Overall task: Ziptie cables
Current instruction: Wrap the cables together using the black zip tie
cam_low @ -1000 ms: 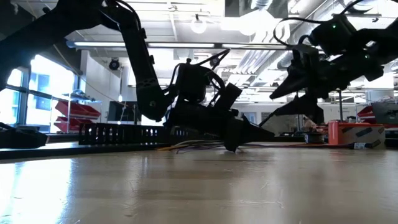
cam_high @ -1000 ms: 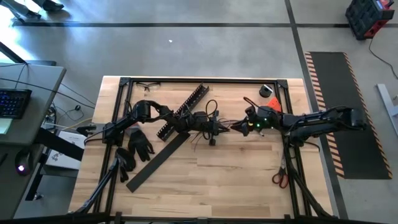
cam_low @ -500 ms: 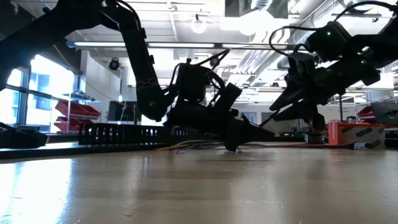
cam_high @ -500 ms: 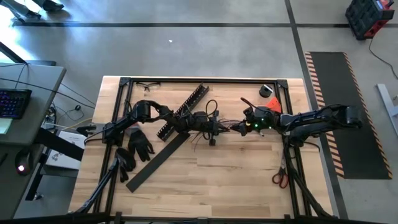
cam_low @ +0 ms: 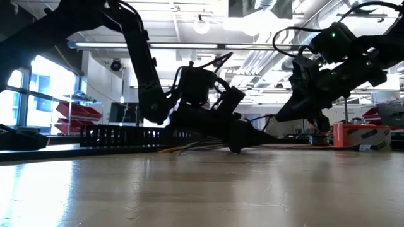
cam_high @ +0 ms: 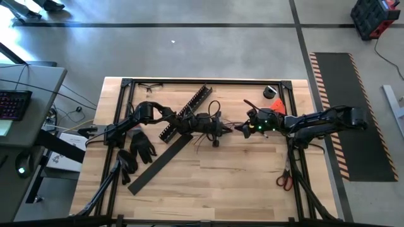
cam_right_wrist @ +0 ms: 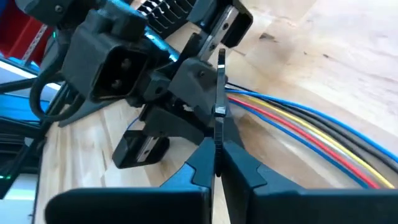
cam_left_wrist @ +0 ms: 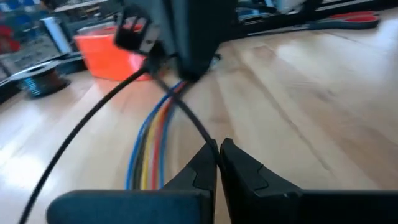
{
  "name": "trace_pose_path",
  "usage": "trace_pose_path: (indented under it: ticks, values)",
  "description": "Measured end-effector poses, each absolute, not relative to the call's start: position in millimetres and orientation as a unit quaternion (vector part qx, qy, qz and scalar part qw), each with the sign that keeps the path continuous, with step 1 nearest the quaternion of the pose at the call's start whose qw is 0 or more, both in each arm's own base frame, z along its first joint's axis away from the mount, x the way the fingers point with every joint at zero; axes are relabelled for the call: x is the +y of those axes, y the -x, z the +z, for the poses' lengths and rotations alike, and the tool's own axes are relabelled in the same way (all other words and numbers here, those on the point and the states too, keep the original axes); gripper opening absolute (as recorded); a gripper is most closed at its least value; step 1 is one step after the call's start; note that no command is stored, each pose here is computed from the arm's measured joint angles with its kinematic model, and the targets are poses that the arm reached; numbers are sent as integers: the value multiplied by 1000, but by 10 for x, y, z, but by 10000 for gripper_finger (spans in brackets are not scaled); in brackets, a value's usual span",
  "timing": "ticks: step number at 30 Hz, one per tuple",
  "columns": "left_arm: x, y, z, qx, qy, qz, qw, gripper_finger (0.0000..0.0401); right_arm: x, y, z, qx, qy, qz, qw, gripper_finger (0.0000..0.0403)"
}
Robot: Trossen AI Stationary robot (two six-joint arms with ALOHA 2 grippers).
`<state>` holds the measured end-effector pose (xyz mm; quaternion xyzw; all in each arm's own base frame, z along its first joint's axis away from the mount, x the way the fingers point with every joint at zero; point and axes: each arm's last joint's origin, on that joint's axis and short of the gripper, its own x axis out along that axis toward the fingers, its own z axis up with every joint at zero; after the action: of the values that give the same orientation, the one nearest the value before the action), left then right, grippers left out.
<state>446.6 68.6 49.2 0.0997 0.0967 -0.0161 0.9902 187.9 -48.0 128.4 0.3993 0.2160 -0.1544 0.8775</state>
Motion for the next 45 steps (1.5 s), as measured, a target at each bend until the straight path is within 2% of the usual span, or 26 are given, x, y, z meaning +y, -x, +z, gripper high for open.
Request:
trace_pose_path:
  ticks: [5,13,18,27,37,45]
  values:
    - [755,-4458,498,95,-98,5,991,36,-431,-1887,1276,225,-378,-152,885,1]
    - [848,-4513,586,70,-56,-37,995,153,-343,-1994,1358,300,-302,-199,883,0]
    - [855,-4516,589,71,-47,-28,996,194,-305,-2049,1434,320,-271,-212,883,0]
    - [743,-4520,532,108,11,-24,994,180,-240,-2025,1400,341,-256,-226,876,0]
    - [576,-4533,722,148,-11,-26,989,151,-181,-2043,1312,358,-234,-244,871,0]
    - [563,-4517,806,180,-22,10,983,120,-184,-2041,1317,352,-205,-263,875,0]
